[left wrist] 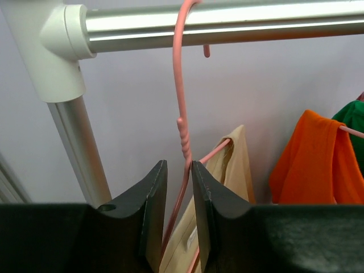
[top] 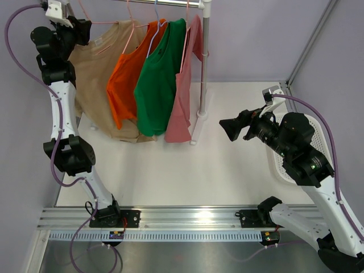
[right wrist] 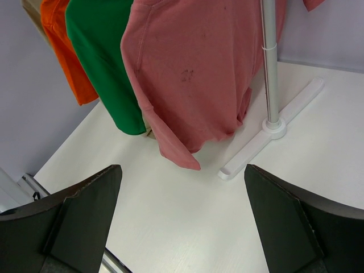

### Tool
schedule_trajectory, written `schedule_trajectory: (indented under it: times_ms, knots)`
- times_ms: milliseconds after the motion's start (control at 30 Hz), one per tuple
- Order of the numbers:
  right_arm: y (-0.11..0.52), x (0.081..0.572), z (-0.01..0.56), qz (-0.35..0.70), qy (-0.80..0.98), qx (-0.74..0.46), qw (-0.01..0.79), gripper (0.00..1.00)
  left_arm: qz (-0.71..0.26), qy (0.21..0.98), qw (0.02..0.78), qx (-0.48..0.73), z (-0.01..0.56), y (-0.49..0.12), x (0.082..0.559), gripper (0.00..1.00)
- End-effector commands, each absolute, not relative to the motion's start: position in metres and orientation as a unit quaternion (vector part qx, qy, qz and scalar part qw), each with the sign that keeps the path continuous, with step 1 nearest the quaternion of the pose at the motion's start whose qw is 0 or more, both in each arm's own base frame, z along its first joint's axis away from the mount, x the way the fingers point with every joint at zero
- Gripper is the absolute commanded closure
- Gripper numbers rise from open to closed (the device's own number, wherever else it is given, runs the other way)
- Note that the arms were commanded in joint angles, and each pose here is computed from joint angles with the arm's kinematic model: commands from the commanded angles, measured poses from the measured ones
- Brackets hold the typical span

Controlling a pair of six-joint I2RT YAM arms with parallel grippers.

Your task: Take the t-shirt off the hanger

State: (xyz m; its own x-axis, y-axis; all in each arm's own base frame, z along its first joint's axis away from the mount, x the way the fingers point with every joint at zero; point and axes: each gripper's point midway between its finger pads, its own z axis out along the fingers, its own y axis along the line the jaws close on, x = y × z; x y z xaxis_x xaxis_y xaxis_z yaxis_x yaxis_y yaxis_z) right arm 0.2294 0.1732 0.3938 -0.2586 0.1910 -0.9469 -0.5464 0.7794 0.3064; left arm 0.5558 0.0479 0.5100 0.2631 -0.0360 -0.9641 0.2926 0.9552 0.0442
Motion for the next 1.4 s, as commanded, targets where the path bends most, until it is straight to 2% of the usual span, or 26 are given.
schedule_trajectory:
  times_ms: [0,67,133,167,367,433,567,700,733,767,800,867,967,1000,1067,1100,1200,1367]
  knots:
    - [0.18,0.224,0.397,0.326,0.723,-0.132,0.594,0.0,-0.113,0.545,0.818,0.148,0.558,0.033,0.532,0.72]
    - [0.179,0.223,0.399,0.327,0.722,-0.133,0.595,0.01,-0.117,0.544,0.817,0.15,0.558,0.032,0.532,0.72]
    - [0.178,0.222,0.399,0.328,0.721,-0.132,0.595,0.0,-0.119,0.542,0.818,0.152,0.559,0.031,0.532,0.47]
    - [0.179,0.221,0.399,0.329,0.722,-0.133,0.594,0.01,-0.12,0.542,0.818,0.15,0.559,0.031,0.533,0.4]
    - [0.179,0.22,0.4,0.332,0.721,-0.135,0.593,0.0,-0.104,0.548,0.818,0.143,0.555,0.038,0.539,0.4]
    - [0.18,0.219,0.401,0.333,0.721,-0.136,0.592,0.0,-0.101,0.551,0.818,0.134,0.552,0.042,0.543,0.35]
    - [0.179,0.217,0.401,0.333,0.722,-0.136,0.591,0.0,-0.099,0.553,0.817,0.125,0.548,0.046,0.552,0.34]
    - [0.178,0.217,0.4,0.33,0.722,-0.135,0.592,0.01,-0.106,0.559,0.814,0.121,0.54,0.049,0.564,0.41]
    - [0.178,0.218,0.4,0.33,0.723,-0.134,0.592,0.01,-0.108,0.561,0.812,0.118,0.538,0.049,0.566,0.4]
    - [0.177,0.218,0.4,0.329,0.724,-0.134,0.592,0.01,-0.104,0.56,0.814,0.113,0.538,0.052,0.568,0.34]
    - [0.178,0.217,0.4,0.329,0.723,-0.135,0.592,0.0,-0.104,0.564,0.812,0.11,0.533,0.053,0.572,0.33]
    - [0.178,0.219,0.398,0.328,0.725,-0.135,0.59,0.0,-0.105,0.566,0.81,0.111,0.529,0.054,0.574,0.38]
    - [0.178,0.221,0.397,0.327,0.725,-0.133,0.591,0.01,-0.116,0.569,0.805,0.118,0.524,0.05,0.576,0.58]
    - [0.179,0.221,0.397,0.327,0.726,-0.134,0.59,0.0,-0.119,0.569,0.804,0.12,0.524,0.049,0.576,0.69]
    - [0.181,0.222,0.396,0.33,0.727,-0.135,0.587,0.01,-0.124,0.567,0.805,0.125,0.525,0.047,0.574,0.75]
    - [0.182,0.222,0.395,0.331,0.728,-0.136,0.585,0.01,-0.126,0.565,0.806,0.126,0.527,0.045,0.573,0.82]
    - [0.183,0.223,0.393,0.332,0.728,-0.136,0.584,0.01,-0.129,0.552,0.814,0.127,0.54,0.043,0.566,0.83]
    - [0.184,0.223,0.391,0.333,0.73,-0.136,0.581,0.01,-0.142,0.515,0.834,0.135,0.575,0.033,0.542,0.91]
